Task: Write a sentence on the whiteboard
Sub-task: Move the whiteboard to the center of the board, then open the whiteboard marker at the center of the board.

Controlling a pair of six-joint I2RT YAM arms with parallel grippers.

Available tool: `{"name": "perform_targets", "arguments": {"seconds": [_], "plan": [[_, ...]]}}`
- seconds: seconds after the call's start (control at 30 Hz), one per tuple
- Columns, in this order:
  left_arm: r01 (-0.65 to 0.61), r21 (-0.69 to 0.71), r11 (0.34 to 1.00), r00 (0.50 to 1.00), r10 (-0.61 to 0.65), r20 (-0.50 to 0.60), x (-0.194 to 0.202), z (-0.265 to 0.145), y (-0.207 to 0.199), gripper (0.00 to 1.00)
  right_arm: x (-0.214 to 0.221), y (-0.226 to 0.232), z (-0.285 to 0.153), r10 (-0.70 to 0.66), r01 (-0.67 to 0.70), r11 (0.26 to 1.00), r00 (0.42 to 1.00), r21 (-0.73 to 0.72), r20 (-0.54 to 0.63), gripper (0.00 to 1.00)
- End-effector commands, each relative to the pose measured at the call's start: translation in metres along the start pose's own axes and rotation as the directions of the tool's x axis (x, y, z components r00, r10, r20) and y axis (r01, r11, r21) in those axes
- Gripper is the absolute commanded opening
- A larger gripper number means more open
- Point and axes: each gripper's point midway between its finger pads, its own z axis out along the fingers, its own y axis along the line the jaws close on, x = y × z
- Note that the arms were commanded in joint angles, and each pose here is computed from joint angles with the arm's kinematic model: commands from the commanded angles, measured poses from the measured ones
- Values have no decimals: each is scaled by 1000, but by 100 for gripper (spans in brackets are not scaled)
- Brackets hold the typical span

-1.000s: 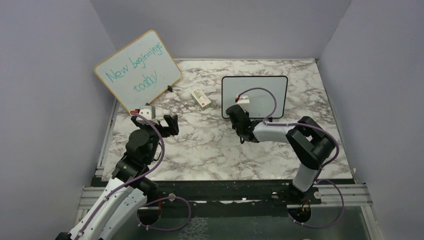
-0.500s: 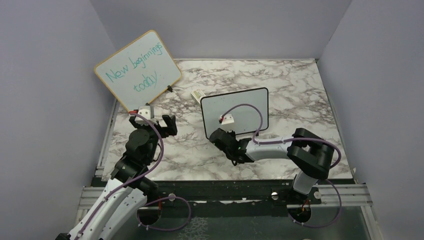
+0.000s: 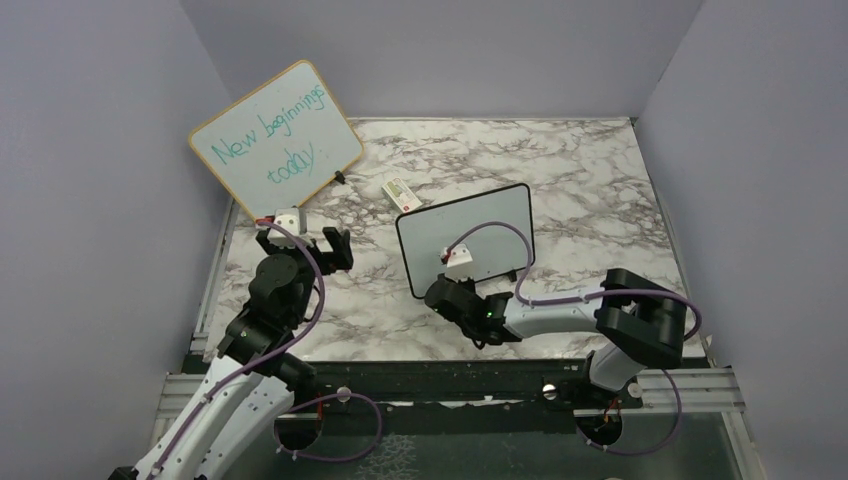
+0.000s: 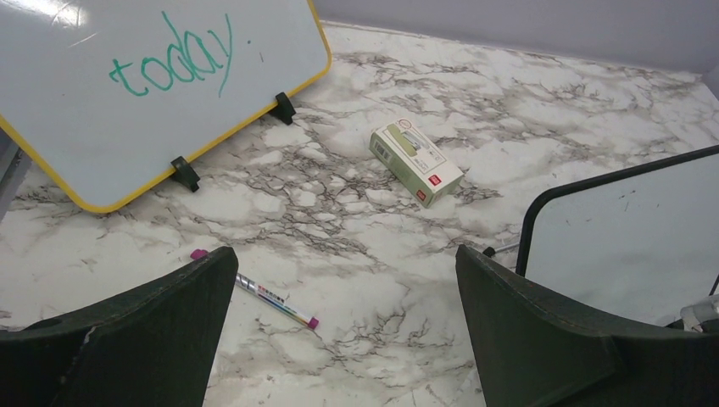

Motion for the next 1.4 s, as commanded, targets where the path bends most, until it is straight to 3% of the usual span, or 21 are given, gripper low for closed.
{"name": "perform_targets", "arguments": {"seconds": [0.0, 0.1, 0.37, 0.5, 0.73, 0.97, 1.27, 1.37], "plan": [[-12, 0, 1000, 1000, 12, -11, -5, 1, -3, 99, 0, 6, -7, 21, -21, 998, 1000, -53, 0, 11], [-5, -27, 1000, 999, 4, -41, 0, 5, 0, 99, -3, 8, -8, 13, -13, 998, 1000, -67, 5, 23], [-33, -118, 992, 990, 16, -140, 17, 18, 9, 99, -11, 4, -20, 26, -24, 995, 999, -94, 29, 41], [-44, -156, 987, 983, 15, -186, 27, 26, 12, 99, -18, -10, -32, 41, -37, 996, 998, -81, 50, 58], [-72, -289, 955, 940, -32, -340, 56, 44, 28, 99, -37, -49, -59, 51, -51, 999, 992, -4, 119, 98], [-64, -395, 917, 854, -154, -496, 92, 62, 55, 99, -63, -82, -88, 75, -86, 996, 973, 39, 219, 100], [-9, -467, 884, 734, -311, -604, 128, 83, 67, 98, -86, -118, -117, 122, -154, 985, 935, 72, 332, 100], [-1, -505, 863, 707, -357, -611, 139, 90, 72, 92, -91, -126, -123, 112, -153, 984, 928, 89, 355, 100]]}}
